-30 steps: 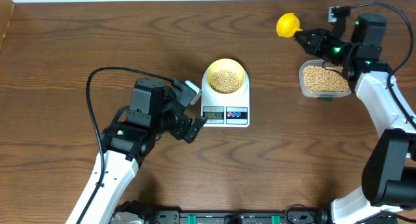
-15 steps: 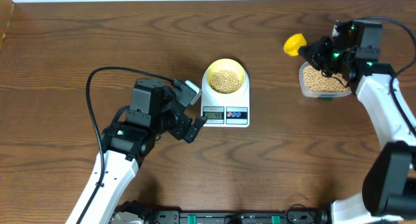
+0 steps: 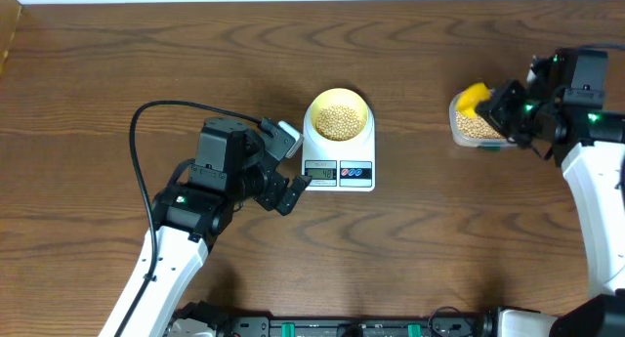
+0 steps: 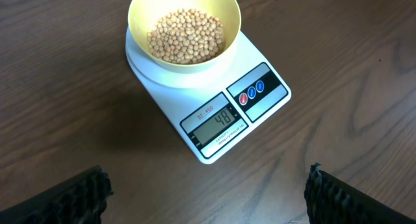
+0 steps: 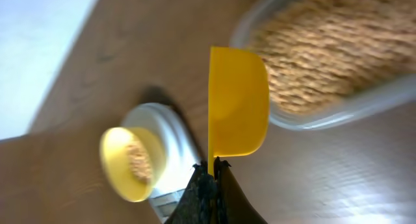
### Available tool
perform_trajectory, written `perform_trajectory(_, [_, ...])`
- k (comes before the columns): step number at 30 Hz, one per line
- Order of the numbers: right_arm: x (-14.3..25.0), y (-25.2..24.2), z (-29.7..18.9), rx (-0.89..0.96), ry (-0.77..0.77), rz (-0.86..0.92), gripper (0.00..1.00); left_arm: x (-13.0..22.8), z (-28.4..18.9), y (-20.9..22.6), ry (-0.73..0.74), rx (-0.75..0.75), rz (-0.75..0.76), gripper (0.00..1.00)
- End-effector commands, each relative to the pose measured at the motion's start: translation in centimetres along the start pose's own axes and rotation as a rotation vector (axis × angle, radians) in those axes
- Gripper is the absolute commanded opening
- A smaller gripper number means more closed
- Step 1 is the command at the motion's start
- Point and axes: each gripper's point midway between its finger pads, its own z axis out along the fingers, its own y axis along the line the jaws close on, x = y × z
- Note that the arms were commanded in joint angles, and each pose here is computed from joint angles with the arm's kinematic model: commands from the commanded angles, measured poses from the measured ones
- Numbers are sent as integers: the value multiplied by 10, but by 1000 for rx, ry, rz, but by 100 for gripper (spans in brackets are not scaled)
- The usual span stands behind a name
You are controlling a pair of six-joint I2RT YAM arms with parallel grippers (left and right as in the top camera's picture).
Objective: Scoop item into bowl and weigh 50g on scale
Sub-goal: 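Lower the scoop into the soybean tub with the right gripper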
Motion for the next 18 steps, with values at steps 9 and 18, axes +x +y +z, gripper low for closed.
perform_trajectory(9, [-27, -50, -13, 303, -182, -26, 1, -3, -2, 0, -12, -1, 3, 98])
perform_trajectory(18, [-37, -50, -11, 331, -232, -41, 1, -3, -2, 0, -12, -1, 3, 98])
